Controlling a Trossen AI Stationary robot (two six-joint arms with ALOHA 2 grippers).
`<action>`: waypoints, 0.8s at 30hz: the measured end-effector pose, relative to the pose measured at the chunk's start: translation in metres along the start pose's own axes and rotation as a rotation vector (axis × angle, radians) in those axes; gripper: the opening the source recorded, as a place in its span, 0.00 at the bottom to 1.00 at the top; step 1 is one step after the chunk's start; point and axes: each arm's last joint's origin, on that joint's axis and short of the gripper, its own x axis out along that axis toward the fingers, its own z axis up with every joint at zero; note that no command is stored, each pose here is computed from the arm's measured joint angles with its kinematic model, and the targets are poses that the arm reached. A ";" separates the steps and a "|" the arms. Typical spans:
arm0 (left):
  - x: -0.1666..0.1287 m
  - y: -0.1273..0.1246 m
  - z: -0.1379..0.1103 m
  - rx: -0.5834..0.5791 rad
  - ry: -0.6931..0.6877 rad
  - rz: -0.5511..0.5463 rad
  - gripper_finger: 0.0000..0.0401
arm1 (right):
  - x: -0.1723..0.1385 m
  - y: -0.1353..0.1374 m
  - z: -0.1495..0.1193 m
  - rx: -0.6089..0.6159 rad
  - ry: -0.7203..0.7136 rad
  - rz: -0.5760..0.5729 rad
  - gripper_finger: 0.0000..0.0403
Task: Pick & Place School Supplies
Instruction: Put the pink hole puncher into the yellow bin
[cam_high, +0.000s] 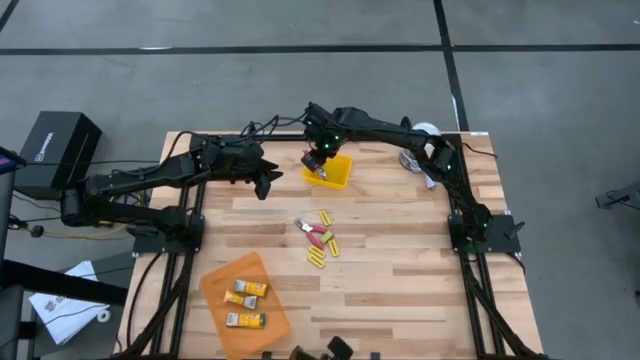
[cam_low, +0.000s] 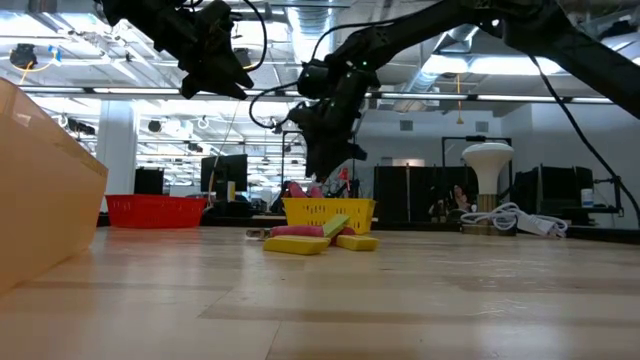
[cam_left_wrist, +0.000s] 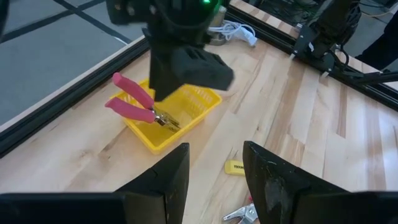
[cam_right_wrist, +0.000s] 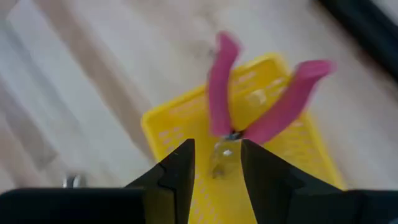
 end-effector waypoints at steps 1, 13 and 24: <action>0.000 0.000 0.000 0.000 0.000 0.000 0.36 | -0.001 -0.003 0.002 0.018 -0.012 -0.004 0.31; 0.000 0.000 0.000 0.000 0.001 0.000 0.36 | -0.005 -0.027 0.014 0.118 -0.082 -0.011 0.33; 0.000 0.000 0.000 0.000 0.002 0.000 0.36 | 0.014 -0.023 0.012 0.109 -0.052 0.004 0.34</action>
